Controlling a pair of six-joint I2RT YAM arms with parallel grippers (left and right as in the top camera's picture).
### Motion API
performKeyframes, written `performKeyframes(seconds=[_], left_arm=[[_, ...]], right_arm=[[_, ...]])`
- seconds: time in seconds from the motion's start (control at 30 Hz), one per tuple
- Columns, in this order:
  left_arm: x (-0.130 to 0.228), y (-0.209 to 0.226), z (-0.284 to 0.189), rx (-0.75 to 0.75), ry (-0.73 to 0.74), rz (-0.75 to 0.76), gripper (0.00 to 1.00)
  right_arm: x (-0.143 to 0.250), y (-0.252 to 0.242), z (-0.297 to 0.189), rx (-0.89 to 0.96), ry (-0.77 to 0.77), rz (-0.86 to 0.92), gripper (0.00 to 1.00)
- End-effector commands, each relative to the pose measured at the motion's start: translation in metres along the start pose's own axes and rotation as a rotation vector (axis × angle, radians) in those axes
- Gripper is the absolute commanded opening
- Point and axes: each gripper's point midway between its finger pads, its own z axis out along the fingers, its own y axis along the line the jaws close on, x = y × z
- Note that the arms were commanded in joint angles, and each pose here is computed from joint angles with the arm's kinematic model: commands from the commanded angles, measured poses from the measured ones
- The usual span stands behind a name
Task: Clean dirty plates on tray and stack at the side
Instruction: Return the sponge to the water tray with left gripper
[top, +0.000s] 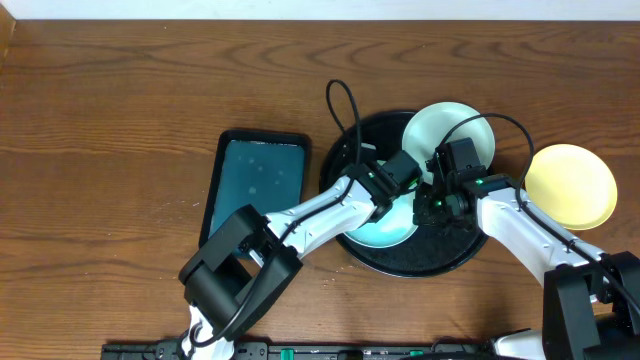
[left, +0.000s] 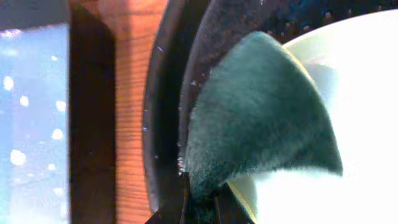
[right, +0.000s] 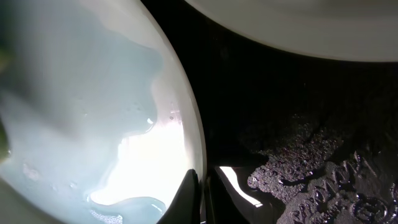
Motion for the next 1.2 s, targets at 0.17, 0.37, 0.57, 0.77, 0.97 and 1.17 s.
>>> performKeyframes(seconds=[0.17, 0.37, 0.57, 0.77, 0.97, 1.17], left_arm=[[-0.035, 0.04, -0.063, 0.09, -0.069, -0.093, 0.07], [-0.032, 0.107, -0.084, 0.088, 0.003, -0.213, 0.08], [0.007, 0.138, -0.044, 0.107, 0.205, -0.263, 0.08], [0.05, 0.148, -0.006, 0.156, 0.334, -0.354, 0.08], [0.042, 0.144, -0.021, 0.33, 0.344, -0.378, 0.47], [0.02, 0.154, -0.057, 0.41, 0.215, -0.422, 0.65]], right_arm=[[-0.001, -0.027, -0.002, 0.134, -0.024, -0.006, 0.01], [-0.006, -0.025, -0.002, 0.129, -0.041, -0.065, 0.01], [-0.014, -0.013, -0.001, 0.072, -0.064, -0.176, 0.01], [-0.022, -0.004, -0.033, 0.055, -0.134, -0.186, 0.01], [-0.048, -0.005, -0.108, 0.139, -0.392, -0.233, 0.01], [-0.055, -0.013, -0.152, 0.308, -0.561, -0.28, 0.01]])
